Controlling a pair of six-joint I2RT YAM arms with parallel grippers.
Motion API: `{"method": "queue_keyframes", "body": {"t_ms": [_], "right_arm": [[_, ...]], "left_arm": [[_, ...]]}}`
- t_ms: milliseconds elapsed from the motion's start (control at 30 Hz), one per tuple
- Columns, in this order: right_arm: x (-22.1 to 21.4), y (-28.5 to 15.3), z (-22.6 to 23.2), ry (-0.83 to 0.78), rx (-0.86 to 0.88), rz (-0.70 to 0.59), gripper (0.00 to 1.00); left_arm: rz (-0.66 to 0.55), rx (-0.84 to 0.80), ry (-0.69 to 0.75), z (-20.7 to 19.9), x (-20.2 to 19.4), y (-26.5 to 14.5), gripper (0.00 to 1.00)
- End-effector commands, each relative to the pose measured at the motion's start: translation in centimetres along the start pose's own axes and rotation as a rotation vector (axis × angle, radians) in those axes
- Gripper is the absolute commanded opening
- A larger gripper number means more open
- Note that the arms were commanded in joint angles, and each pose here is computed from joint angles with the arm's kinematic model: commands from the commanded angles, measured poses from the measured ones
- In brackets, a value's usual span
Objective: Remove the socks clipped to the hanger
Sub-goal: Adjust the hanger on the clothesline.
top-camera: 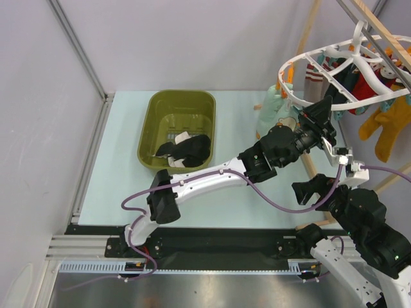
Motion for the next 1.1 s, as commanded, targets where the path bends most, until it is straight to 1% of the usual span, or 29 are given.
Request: {"method": "queue_keyframes", "body": {"t_ms": [0, 100, 267, 300, 400, 467, 500, 567, 600, 700, 733, 767, 867, 900, 933, 967, 1000, 1033, 1067], "right_arm": [[1.0, -1.1, -0.1, -0.008, 0.009, -0.051, 0.92], [1.3, -1.7, -0.1, -0.003, 0.014, -0.063, 0.92], [2.1, -3.8, 0.3, -0.020, 0.074, -0.091, 0.92], [1.7, -4.1, 0.2, -0.031, 0.073, -0.068, 0.92], [1.5, -5.4, 0.0, -0.055, 0.093, -0.060, 0.92], [1.9, -6.3, -0.1, -0.057, 0.100, -0.085, 0.92], [1.9, -6.6, -0.3, -0.059, 0.095, -0.086, 0.92], [2.3, -7.1, -0.5, -0.056, 0.090, -0.105, 0.92], [2.4, -7.4, -0.5, -0.055, 0.091, -0.112, 0.92], [2.6, -7.6, -0.6, -0.058, 0.090, -0.121, 0.92], [2.6, -7.7, -0.6, -0.056, 0.088, -0.123, 0.92], [2.6, -7.6, -0.6, -0.057, 0.087, -0.122, 0.92], [2.7, -7.8, -0.7, -0.055, 0.086, -0.126, 0.92], [2.7, -7.8, -0.8, -0.055, 0.084, -0.126, 0.92], [2.6, -7.7, -0.8, -0.056, 0.080, -0.122, 0.93], [2.5, -7.7, -0.8, -0.058, 0.080, -0.119, 0.93], [2.5, -7.6, -0.9, -0.059, 0.080, -0.118, 0.93], [2.5, -7.5, -0.9, -0.059, 0.079, -0.117, 0.93], [2.4, -7.4, -0.9, -0.058, 0.075, -0.112, 0.93]], "left_arm": [[-0.080, 0.102, 0.010, 4.9, 3.2, -1.2, 0.00], [-0.090, 0.106, 0.007, 4.9, 3.7, -1.3, 0.00], [-0.086, 0.103, 0.005, 4.4, 3.8, -1.5, 0.00], [-0.089, 0.108, 0.001, 4.5, 3.9, -1.5, 0.00], [-0.098, 0.122, -0.008, 4.4, 4.2, -1.8, 0.00], [-0.101, 0.127, -0.019, 4.4, 4.3, -1.8, 0.01], [-0.105, 0.134, -0.034, 4.5, 4.4, -1.8, 0.03], [-0.112, 0.170, -0.061, 4.8, 4.4, -1.8, 0.13], [-0.116, 0.181, -0.071, 4.8, 4.5, -1.8, 0.24], [-0.104, 0.229, -0.095, 4.9, 4.0, -1.8, 0.46], [-0.097, 0.236, -0.107, 4.8, 3.9, -1.8, 0.57], [-0.074, 0.252, -0.126, 5.3, 3.4, -1.9, 0.59], [-0.025, 0.276, -0.244, 6.3, 2.2, -2.0, 0.76], [0.020, 0.256, -0.314, 6.2, 1.5, -2.1, 0.82], [0.035, 0.241, -0.347, 6.4, 1.3, -2.2, 0.89], [0.055, 0.229, -0.375, 6.6, 0.5, -2.3, 0.93], [0.067, 0.215, -0.442, 7.2, 0.3, -2.7, 0.96], [0.077, 0.214, -0.476, 7.4, -0.1, -3.0, 0.97], [0.097, 0.196, -0.542, 6.5, -1.1, -3.1, 0.97]]}}
Point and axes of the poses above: each gripper's point midway between its finger pads, its own y axis out along the fingers, its own z axis along the line the jaws close on, x = y × z, the point moved 4 cm from there along -y, back along the fingers, and after that the axes turned 2 degrees about -y, right-handed, at the moved point
